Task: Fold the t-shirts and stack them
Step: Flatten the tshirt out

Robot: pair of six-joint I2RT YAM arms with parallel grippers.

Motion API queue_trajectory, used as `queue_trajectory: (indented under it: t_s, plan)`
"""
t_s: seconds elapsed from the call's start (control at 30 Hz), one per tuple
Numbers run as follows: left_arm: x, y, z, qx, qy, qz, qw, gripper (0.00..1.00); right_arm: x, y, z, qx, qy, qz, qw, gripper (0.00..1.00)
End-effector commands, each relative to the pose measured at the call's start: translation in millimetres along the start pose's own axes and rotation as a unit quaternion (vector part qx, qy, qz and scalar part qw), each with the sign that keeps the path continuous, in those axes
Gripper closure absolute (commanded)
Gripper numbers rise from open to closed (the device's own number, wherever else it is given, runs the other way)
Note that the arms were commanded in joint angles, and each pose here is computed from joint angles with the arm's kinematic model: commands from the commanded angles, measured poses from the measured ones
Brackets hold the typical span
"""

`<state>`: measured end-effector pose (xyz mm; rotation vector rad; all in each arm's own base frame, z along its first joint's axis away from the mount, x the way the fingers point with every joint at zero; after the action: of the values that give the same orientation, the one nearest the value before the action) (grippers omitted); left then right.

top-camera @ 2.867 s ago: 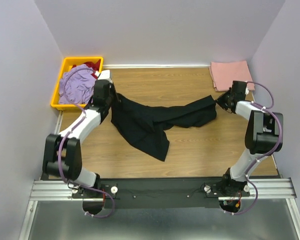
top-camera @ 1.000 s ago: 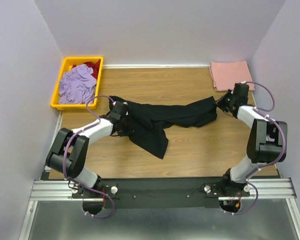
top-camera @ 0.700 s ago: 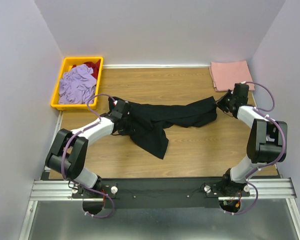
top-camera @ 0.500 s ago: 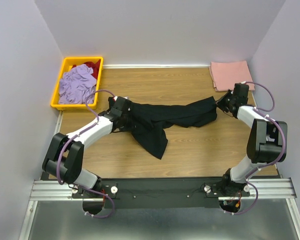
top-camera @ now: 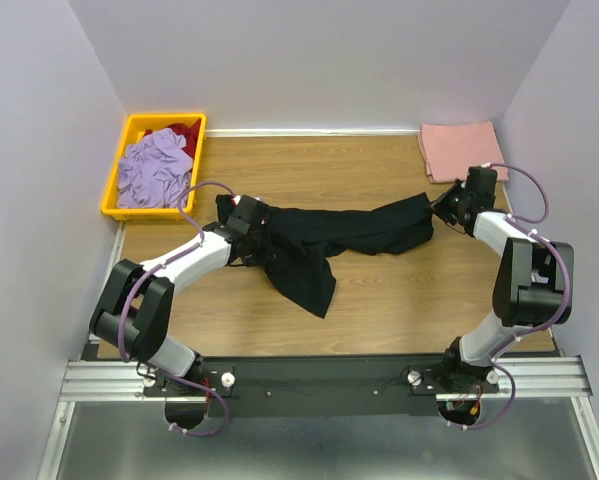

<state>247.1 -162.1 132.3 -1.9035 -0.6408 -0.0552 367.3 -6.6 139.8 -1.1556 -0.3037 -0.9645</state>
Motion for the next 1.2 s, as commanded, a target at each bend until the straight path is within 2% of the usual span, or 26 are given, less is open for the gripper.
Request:
queue_trajectory:
  t_s: [0.0, 0.17, 0.43, 0.67, 0.97, 1.17]
  plan:
    - [2.7, -2.1, -3.2, 0.007, 0.007, -0.009, 1.0, 0.63, -3.7, -1.9, -0.9, 0.0, -0.008, 0.001, 1.0, 0.99]
    - [5.5, -4.2, -8.6, 0.002, 0.012, -0.011, 1.0, 0.6, -3.0, -2.5, -0.7, -0.001, -0.009, -0.001, 1.0, 0.99]
    - [12.0, -4.0, -8.7, 0.025, 0.028, -0.026, 0.999, 0.47, -3.0, -2.5, -0.6, 0.0, -0.009, -0.001, 1.0, 0.99]
    - [3.2, 4.2, -7.7, 0.017, 0.031, -0.004, 0.999, 0.47, -4.3, -1.8, -1.3, 0.0, -0.009, 0.002, 1.0, 0.99]
    - [-12.4, 8.6, 0.2, 0.013, 0.016, 0.016, 1.0, 0.58, -5.4, -0.4, -1.7, 0.0, -0.006, 0.004, 1.0, 0.99]
    - [-12.7, 10.2, 0.9, 0.014, 0.013, 0.014, 1.0, 0.74, -5.9, 0.4, -2.4, -0.002, -0.007, 0.005, 1.0, 0.99]
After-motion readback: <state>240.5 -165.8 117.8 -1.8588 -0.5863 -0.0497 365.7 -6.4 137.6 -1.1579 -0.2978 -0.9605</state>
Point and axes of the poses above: each gripper's point midway between its finger pads, its own y axis out along the fingers, its own z axis along the line the jaws close on, x = y × z, the point moved 9 cm from there along -y, back along the fingers, and after that the axes turned 13 degrees about -y, right-handed, at the moved point
